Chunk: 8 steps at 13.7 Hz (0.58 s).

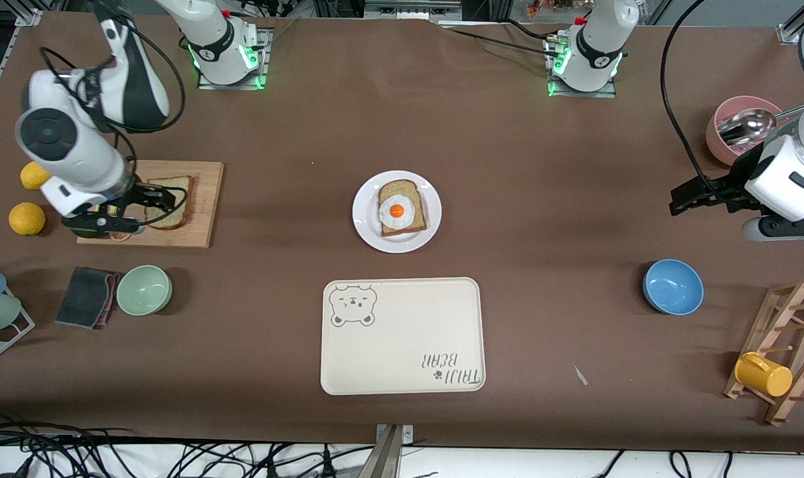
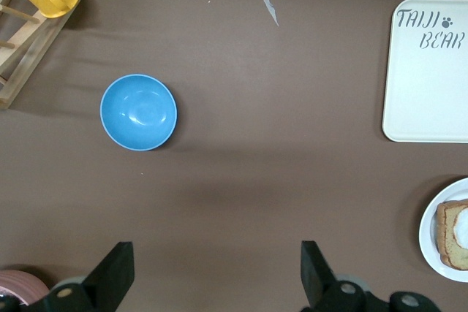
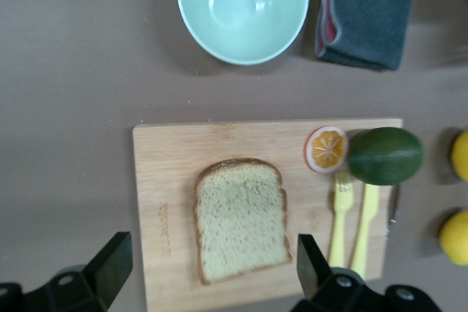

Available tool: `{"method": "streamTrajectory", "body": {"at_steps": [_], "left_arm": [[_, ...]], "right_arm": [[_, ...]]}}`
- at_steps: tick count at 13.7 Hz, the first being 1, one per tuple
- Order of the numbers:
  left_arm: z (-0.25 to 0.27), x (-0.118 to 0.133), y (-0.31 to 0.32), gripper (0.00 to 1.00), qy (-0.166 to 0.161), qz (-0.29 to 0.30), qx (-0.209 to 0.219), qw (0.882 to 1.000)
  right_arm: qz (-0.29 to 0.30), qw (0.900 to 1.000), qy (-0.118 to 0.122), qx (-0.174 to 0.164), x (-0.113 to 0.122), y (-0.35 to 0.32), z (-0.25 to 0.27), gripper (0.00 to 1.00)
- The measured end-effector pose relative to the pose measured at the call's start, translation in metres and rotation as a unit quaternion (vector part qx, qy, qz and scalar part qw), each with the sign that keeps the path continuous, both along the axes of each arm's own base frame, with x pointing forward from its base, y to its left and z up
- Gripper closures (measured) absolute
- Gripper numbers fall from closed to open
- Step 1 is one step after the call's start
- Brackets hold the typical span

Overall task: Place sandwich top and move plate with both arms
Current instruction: 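Reach the right gripper down to the bread slice on the cutting board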

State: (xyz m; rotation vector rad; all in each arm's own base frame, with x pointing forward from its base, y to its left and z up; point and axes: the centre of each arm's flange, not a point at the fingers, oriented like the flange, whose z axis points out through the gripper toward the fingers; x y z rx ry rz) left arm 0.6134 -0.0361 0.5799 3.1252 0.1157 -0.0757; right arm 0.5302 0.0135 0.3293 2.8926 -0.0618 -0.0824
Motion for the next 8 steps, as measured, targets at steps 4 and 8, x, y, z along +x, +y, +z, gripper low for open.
{"method": "streamTrajectory", "body": {"at_steps": [4,8], "left_arm": [[0.0,0.0,-0.001,0.0,0.0,0.0,-0.003,1.0],[0.0,0.0,0.0,0.0,0.0,0.001,-0.003,1.0]], "right_arm": [[-0.014,0.999,-0.03,-0.012,-0.031,0.007,-0.054,0.01],[-0.014,1.0,-0.02,-0.012,-0.039,0.008,-0.093,0.09]]}}
